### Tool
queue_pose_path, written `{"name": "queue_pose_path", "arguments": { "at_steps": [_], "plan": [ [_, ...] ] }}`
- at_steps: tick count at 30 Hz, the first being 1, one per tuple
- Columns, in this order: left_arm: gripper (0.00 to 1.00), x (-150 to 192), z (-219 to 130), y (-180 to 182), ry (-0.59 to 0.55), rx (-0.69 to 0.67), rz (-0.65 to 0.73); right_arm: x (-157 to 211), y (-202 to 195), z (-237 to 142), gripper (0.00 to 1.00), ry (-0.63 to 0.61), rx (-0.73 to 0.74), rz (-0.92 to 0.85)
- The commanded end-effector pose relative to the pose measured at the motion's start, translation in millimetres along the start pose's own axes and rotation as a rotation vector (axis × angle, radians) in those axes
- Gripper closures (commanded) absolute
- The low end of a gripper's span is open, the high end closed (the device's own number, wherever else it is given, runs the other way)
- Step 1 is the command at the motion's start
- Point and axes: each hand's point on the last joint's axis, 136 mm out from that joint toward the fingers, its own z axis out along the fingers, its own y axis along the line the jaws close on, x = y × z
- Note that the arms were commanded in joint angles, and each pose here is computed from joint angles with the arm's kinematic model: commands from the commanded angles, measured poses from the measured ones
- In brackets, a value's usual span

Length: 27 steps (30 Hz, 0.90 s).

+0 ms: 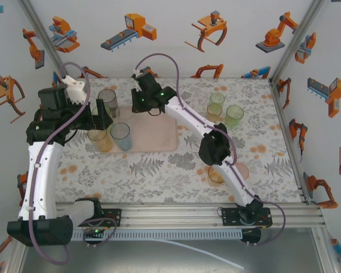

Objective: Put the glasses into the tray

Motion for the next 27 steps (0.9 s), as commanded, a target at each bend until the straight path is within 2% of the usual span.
{"name": "queue_pose_path", "arguments": {
  "at_steps": [1, 12, 23, 27],
  "plan": [
    [0.06, -11, -5, -4, -0.034, 0.022, -0.006, -17, 12, -6, 0.70, -0.047, -0.051, 0.016],
    [0.05, -11, -4, -3, -0.034, 0.023, -0.011, -25, 16, -12, 0.68, -0.070, -0.063, 0.019],
    [0.05, -11, -3, -4, -0.028, 0.038, -0.024, -53, 34, -34, 0.62, -0.151, -0.113, 0.001],
    [0.06, -10, -6, -3, -0.022, 0.022, 0.005, -64, 34, -54, 0.62, -0.173, -0.095, -0.013]
  ]
}}
